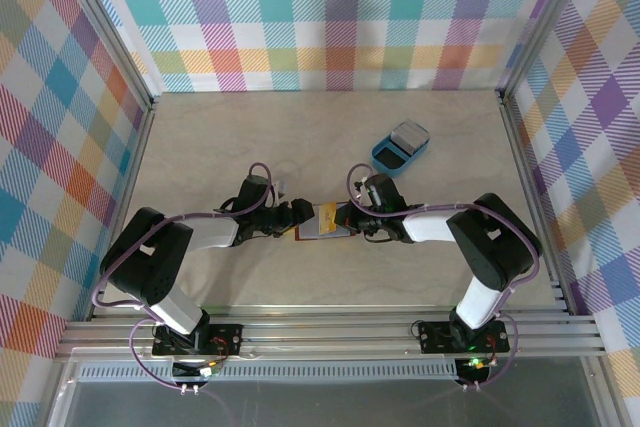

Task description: Put the credit cards into the card holder

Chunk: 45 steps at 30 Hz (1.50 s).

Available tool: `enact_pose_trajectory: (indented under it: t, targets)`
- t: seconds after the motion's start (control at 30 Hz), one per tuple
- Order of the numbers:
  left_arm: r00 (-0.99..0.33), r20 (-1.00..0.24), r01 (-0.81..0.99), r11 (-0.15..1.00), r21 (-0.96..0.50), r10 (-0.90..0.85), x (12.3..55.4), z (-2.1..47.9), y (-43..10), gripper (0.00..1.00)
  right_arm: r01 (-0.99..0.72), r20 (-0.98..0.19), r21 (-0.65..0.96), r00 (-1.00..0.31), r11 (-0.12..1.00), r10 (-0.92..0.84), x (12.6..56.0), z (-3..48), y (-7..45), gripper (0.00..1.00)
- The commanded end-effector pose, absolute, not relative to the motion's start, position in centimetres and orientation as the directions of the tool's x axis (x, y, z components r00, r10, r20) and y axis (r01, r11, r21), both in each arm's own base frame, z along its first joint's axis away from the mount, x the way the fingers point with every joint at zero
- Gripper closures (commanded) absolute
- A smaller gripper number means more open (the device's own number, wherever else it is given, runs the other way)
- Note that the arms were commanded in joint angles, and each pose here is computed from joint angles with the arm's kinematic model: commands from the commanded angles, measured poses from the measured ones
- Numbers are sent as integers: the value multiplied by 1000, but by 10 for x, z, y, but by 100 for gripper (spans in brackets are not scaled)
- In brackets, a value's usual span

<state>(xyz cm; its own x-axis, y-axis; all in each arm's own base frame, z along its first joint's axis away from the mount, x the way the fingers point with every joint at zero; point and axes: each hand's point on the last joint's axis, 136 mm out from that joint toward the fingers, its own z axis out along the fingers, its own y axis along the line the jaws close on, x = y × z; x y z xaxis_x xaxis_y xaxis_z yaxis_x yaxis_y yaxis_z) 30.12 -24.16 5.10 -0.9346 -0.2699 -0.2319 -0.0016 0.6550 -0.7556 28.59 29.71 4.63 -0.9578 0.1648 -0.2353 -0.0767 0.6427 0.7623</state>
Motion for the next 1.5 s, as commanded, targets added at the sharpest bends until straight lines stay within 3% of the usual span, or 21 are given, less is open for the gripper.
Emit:
enact_pose_trajectory:
  t: [0.0,0.4,0.87,1.47]
  targets:
    - [-940,-221,-5,661,-751,-259,295,43,-245,24,-83,-214,738,-970,670,115,272,30,296,100]
    - [-938,-226,-4,663,-749,-261,296,44,-245,24,-130,-219,707,-975,695,41,264,23,301,100]
    - [-939,-222,-8,663,-748,-261,294,42,-244,24,-129,-269,703,-959,700,94,277,32,301,100]
    - [-940,-219,-8,657,-754,-262,293,43,-246,25,-128,-247,713,-966,689,76,269,27,320,100]
